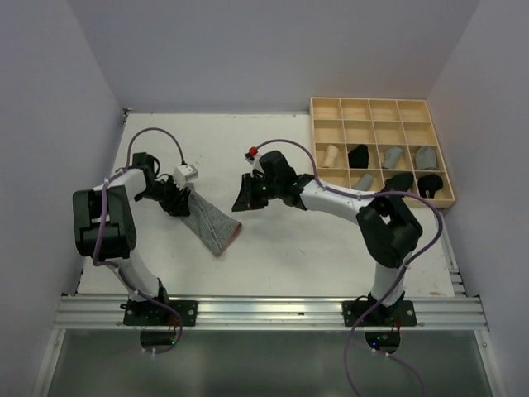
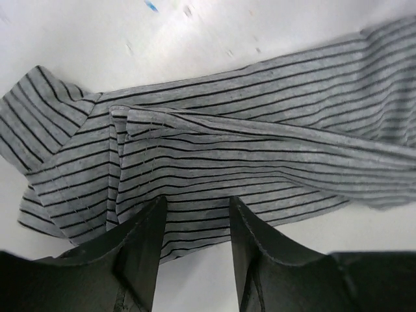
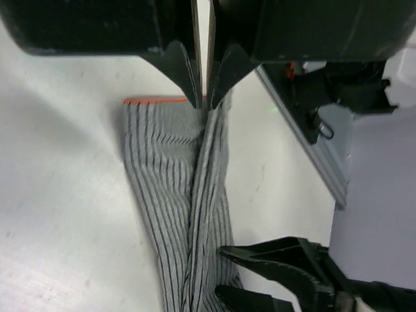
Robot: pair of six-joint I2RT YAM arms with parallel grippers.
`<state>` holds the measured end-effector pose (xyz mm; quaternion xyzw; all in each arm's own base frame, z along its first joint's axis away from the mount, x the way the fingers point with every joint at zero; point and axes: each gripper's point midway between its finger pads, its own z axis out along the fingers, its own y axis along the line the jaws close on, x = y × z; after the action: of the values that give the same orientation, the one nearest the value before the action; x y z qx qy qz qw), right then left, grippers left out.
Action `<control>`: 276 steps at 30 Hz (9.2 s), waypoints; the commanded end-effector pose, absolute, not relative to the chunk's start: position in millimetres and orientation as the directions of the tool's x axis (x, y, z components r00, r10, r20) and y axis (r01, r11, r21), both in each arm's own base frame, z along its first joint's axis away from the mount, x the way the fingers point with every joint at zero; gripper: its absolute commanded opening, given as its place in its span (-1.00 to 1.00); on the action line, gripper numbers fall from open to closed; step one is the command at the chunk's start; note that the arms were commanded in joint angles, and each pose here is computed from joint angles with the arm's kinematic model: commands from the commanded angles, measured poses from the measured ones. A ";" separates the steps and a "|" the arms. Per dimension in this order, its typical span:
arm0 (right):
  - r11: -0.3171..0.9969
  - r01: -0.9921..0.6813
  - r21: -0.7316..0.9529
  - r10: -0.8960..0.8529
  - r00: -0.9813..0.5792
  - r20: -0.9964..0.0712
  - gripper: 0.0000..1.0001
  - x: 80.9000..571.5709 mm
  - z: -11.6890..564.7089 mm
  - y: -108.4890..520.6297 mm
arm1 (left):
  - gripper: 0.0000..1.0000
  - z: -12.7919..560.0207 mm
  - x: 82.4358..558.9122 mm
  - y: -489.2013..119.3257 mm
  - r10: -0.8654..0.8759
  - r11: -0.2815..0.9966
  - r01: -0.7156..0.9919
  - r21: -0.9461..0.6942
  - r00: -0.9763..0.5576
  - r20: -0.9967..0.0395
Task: Roll the underwear
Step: Fold the underwear
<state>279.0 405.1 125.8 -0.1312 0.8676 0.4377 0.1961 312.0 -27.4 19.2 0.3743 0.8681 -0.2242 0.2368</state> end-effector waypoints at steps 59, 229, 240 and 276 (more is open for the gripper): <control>0.622 -0.217 0.752 0.156 -0.907 -0.391 -1.00 316.6 -15.0 482.7 | 0.65 97.1 285.6 25.1 0.550 0.727 0.686 -0.007 -0.589 -0.591; 0.375 -0.203 0.904 0.198 -0.936 -0.293 -0.84 225.1 72.0 463.5 | -1.00 -7.5 197.9 -106.3 0.691 0.532 0.694 -0.485 -0.687 -0.225; 0.611 -0.178 0.771 0.272 -0.867 -0.416 -0.56 289.4 83.3 384.3 | -0.64 -17.5 184.3 -90.8 0.729 0.519 0.722 -0.457 -0.653 -0.205; 0.786 -0.128 0.605 0.208 -0.867 -0.453 -0.13 340.1 52.2 360.2 | -0.50 -17.4 187.8 -81.8 0.749 0.493 0.744 -0.451 -0.626 -0.214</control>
<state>331.7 368.4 34.7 0.0250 0.9146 0.3397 0.2181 178.9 -118.4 16.4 0.3761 0.8576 -0.3508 0.0077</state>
